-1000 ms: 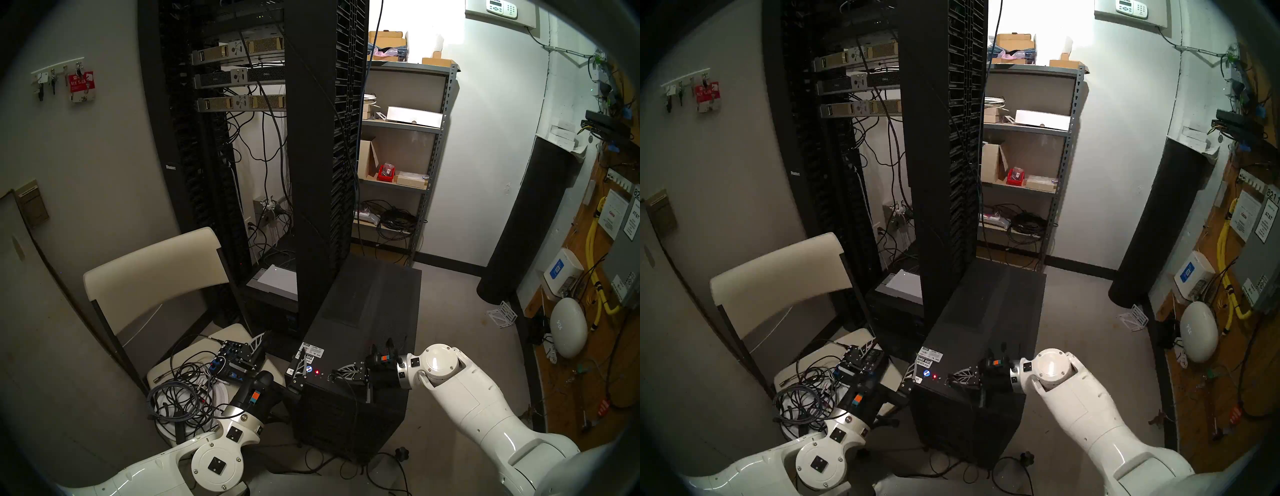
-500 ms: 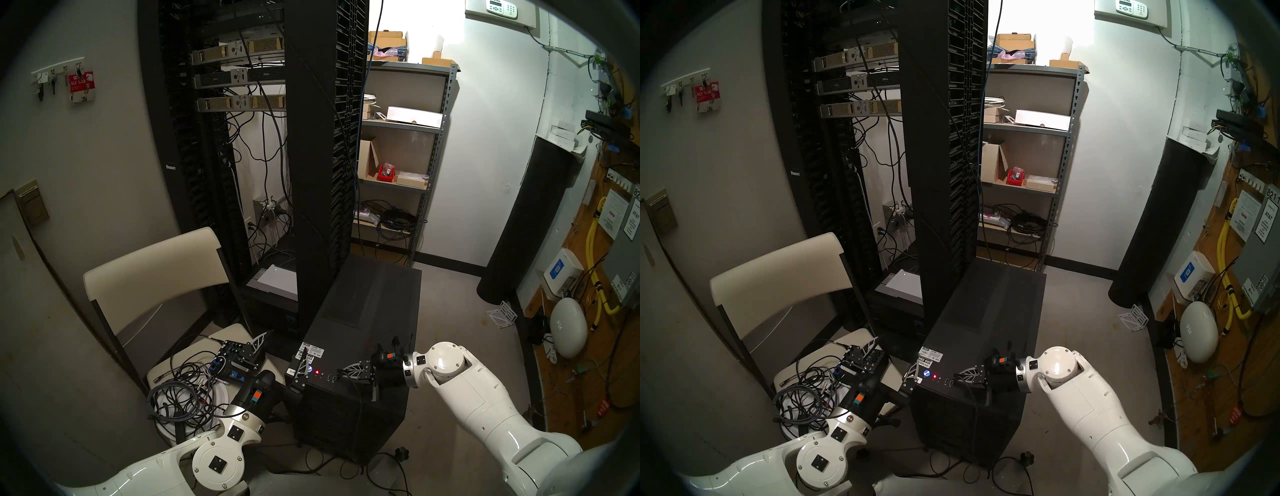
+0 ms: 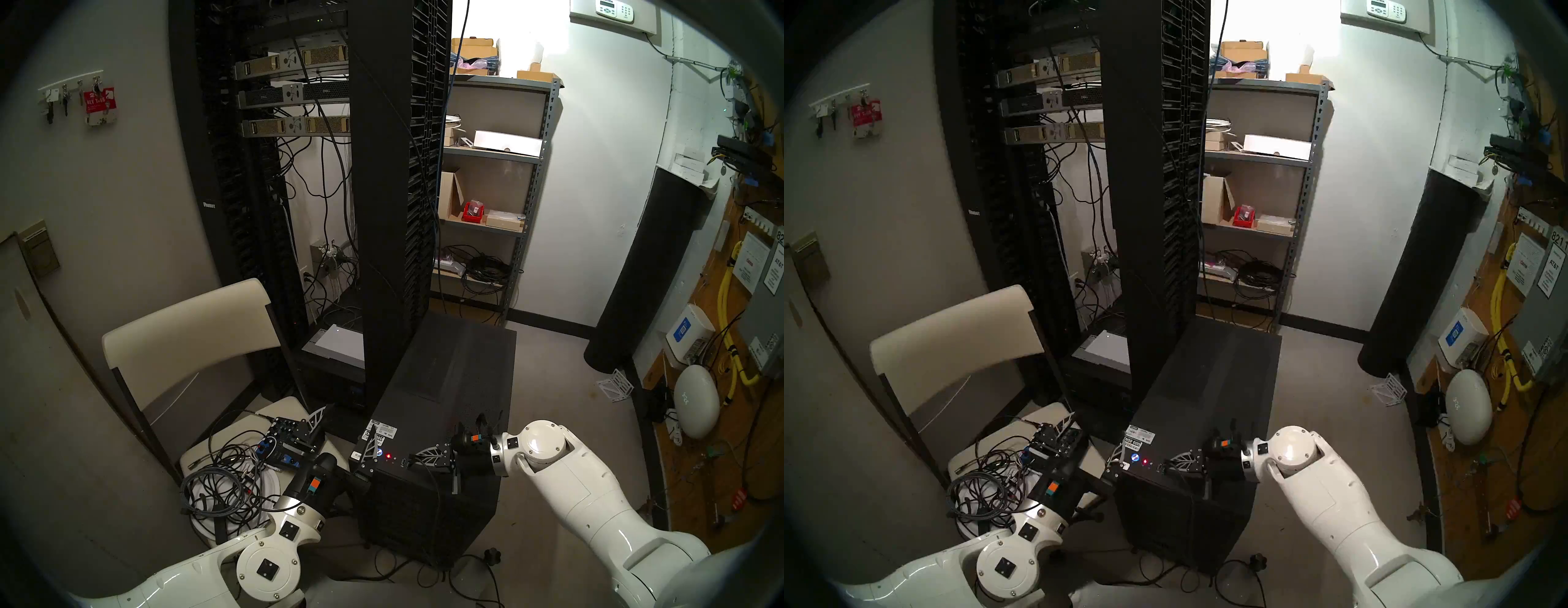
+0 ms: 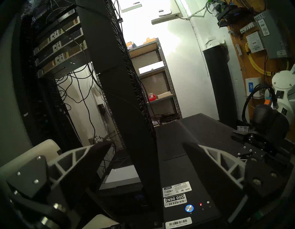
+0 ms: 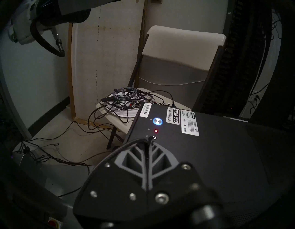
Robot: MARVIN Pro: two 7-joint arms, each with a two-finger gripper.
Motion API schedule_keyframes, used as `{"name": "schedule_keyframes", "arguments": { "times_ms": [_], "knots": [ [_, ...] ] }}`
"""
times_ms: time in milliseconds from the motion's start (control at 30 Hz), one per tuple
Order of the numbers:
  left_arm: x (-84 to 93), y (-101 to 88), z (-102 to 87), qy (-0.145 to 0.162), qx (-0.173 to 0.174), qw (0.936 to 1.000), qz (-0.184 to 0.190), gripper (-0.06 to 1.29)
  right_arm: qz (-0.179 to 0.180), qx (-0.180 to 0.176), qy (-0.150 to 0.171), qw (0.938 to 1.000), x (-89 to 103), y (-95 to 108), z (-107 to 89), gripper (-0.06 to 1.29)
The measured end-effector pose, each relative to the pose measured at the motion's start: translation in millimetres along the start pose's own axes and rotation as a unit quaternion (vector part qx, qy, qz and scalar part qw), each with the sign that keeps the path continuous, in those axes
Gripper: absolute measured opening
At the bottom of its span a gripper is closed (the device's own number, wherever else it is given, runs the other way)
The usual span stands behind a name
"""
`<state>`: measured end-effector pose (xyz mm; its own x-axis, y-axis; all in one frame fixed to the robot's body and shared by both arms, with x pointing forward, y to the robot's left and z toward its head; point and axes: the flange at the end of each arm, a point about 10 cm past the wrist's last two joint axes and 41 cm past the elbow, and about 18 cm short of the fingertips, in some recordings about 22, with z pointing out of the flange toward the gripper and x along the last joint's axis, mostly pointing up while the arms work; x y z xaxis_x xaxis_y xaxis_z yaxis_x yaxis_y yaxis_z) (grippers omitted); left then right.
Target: Insert the cable into the workstation's USB slot
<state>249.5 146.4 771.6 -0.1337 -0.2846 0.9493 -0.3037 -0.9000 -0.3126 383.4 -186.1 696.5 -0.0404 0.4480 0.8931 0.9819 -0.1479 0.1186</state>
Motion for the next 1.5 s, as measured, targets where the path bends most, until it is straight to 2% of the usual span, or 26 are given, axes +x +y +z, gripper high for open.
{"name": "schedule_keyframes", "arguments": {
  "times_ms": [767,1100,1500],
  "knots": [
    [-1.2,1.0,-0.8,-0.002,0.001,1.0000,-0.001,1.24,-0.001,-0.008,-0.002,1.0000,-3.3,3.8,0.4,-0.03],
    [-1.4,0.1,-1.2,-0.002,0.000,1.0000,0.001,1.24,0.002,0.006,-0.004,1.0000,-2.0,2.2,3.1,-0.03],
    [-2.3,1.4,-0.6,-0.002,-0.008,1.0000,0.002,1.24,-0.004,0.004,-0.009,0.9999,-2.8,4.9,0.6,-0.03]
  ]
}}
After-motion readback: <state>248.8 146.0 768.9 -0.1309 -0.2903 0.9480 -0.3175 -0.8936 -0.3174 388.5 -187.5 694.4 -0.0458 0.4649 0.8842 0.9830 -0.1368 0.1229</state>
